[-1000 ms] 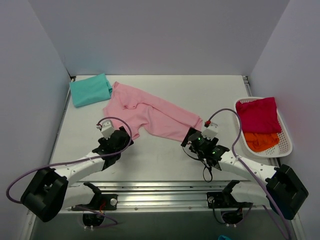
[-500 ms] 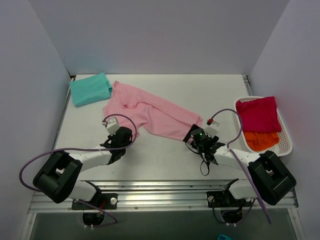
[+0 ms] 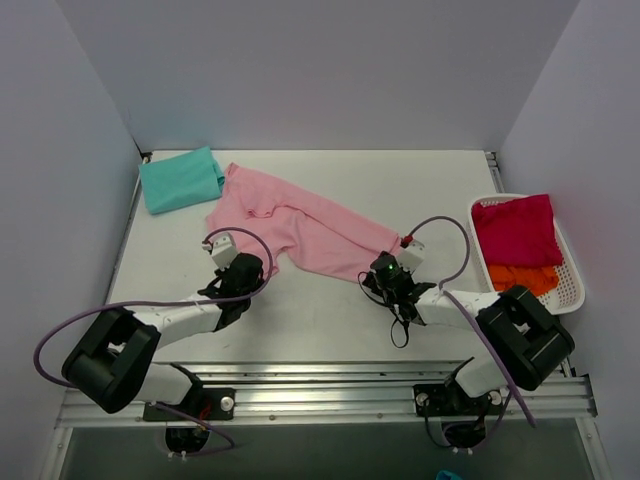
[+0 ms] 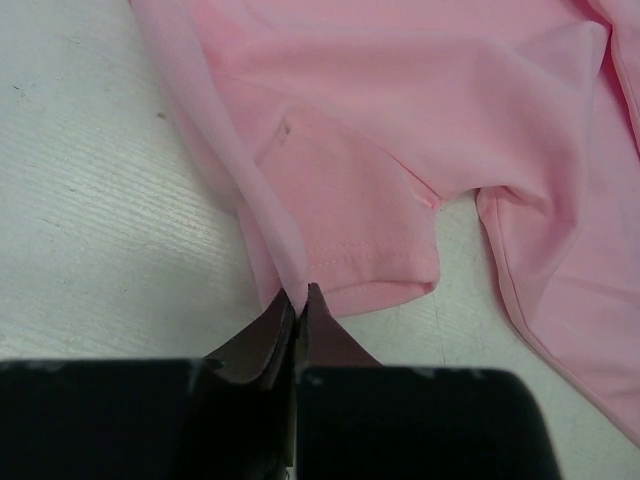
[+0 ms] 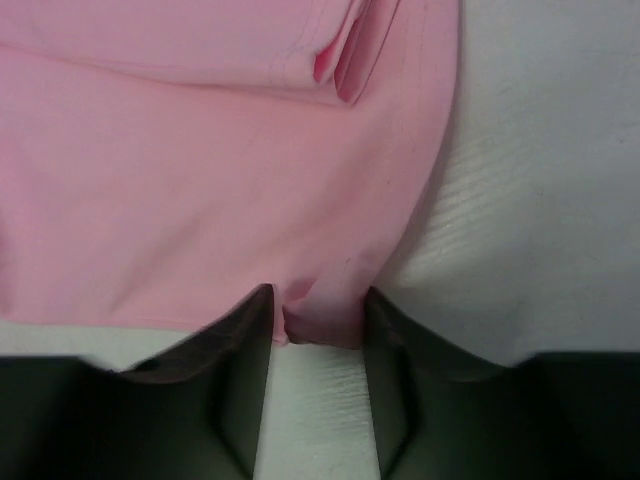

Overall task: Fold and stack the t-shirts
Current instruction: Flatten the tshirt out

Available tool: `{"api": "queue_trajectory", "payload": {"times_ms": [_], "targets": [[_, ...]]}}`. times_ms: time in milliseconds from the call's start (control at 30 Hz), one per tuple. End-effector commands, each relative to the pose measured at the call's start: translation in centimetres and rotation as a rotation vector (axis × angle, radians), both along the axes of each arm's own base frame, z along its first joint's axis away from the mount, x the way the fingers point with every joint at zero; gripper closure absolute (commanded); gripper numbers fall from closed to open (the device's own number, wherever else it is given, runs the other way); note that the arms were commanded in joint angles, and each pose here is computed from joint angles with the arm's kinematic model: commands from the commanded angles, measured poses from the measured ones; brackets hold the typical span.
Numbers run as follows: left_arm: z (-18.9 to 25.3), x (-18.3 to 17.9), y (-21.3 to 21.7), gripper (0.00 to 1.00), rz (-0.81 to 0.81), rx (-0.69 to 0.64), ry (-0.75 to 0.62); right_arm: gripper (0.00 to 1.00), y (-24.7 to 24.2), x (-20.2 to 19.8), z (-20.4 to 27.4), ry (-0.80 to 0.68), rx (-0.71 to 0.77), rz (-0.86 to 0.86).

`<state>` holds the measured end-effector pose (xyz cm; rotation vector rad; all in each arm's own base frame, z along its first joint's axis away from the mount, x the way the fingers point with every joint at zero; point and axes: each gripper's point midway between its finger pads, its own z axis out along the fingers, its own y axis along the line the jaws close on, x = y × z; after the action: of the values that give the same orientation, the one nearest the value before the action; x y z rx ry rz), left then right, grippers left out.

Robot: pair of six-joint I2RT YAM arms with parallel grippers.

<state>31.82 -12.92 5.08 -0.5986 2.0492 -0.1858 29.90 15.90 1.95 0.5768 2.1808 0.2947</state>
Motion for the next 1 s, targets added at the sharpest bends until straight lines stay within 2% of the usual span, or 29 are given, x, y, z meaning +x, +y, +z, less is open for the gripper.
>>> {"api": "queue_trajectory", "payload": {"times_ms": [0,33,67,300,433,567,700,733,867,967], "targets": [[1.1,1.0,-0.3,0.98,0.011,-0.013,-0.047,0.67,-0.5,-1.9,-2.1,0.088,-0.028,0.011],[1.0,1.0,-0.4,0.98,0.011,-0.016,-0.047,0.87,-0.7,-2.0,-2.1,0.088,-0.034,0.008],[1.0,1.0,-0.4,0.98,0.012,-0.016,-0.047,1.0,-0.8,-2.0,-2.1,0.088,-0.036,0.008],[1.6,0.8,0.0,0.98,0.028,-0.014,-0.058,1.0,-1.4,-2.3,-0.8,0.073,-0.072,-0.004],[5.2,-0.4,0.6,0.98,0.048,0.009,-0.11,1.0,-0.7,-2.3,3.9,-0.012,-0.097,0.007],[11.5,-3.9,0.7,0.98,0.013,-0.007,-0.196,1.0,-0.8,-2.7,12.0,-0.154,-0.055,0.006],[18.0,-6.6,0.7,0.98,-0.045,-0.091,-0.297,1.0,-2.0,-4.1,18.9,-0.257,-0.03,0.011],[20.2,-7.1,0.8,0.98,-0.066,-0.103,-0.322,1.0,-2.4,-4.4,22.5,-0.322,0.025,0.004],[28.6,-9.2,1.6,0.98,-0.145,-0.149,-0.444,1.0,-5.0,-6.2,29.9,-0.45,0.067,-0.006],[35.5,-9.9,1.9,0.98,-0.223,-0.126,-0.542,1.0,-7.3,-7.9,36.4,-0.578,0.15,-0.027]]}}
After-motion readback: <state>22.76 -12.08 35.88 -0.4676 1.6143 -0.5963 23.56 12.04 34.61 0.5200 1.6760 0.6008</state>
